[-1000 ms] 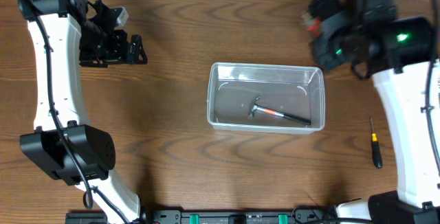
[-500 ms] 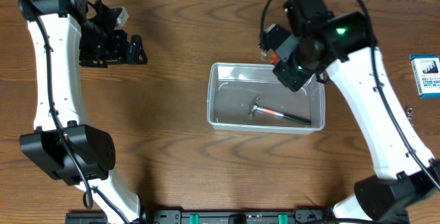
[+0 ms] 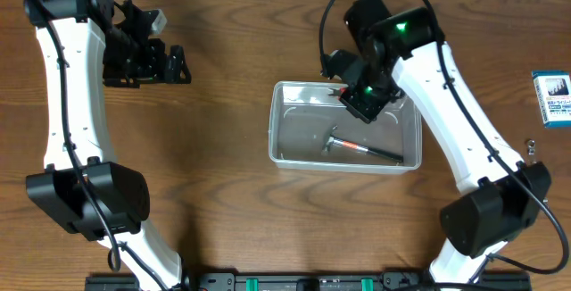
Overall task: Pack container
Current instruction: 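Carry the pliers left and lower them into the container, then release the pliers and lift the right gripper back rightward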
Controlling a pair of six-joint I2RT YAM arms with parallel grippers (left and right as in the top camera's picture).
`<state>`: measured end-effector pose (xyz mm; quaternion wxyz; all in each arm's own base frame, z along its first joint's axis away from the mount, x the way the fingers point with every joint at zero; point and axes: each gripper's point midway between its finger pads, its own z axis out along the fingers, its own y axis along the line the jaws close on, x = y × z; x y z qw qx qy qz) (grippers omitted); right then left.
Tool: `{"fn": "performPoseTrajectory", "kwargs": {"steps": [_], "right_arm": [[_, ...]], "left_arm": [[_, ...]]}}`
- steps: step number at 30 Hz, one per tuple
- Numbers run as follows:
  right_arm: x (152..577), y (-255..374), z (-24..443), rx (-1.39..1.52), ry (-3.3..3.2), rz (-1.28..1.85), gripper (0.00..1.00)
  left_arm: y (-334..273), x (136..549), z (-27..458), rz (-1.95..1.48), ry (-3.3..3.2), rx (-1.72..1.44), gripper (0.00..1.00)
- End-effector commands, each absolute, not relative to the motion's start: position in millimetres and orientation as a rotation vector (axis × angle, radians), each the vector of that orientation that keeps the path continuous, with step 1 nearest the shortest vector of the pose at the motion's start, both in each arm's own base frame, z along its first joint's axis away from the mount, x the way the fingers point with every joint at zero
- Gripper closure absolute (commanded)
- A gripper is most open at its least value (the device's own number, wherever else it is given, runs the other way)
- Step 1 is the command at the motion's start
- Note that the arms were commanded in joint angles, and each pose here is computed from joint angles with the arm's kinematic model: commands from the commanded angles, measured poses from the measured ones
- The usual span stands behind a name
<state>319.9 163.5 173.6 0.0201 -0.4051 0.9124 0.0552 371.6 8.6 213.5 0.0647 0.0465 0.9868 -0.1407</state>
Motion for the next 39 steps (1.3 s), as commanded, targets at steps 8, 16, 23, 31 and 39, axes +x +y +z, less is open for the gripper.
{"fn": "performPoseTrajectory", "kwargs": {"steps": [8,16,23,31,39], "right_arm": [[307,176,139,-1.355,2.869,0.252,0.94],[303,177,108,-1.357,2.885,0.278,0.91],[297,174,84,-1.331,2.921,0.278,0.91],[302,175,69,-1.310,2.896,0.276,0.84],[309,174,57,-1.268,2.908,0.275,0.82]], "left_arm": [[10,371,211,-0.410,2.990,0.147,0.02],[10,371,211,-0.410,2.990,0.148,0.02],[10,371,211,-0.410,2.990,0.147,0.02],[10,371,211,-0.410,2.990,0.148,0.02],[10,371,211,-0.411,2.990,0.147,0.02]]}}
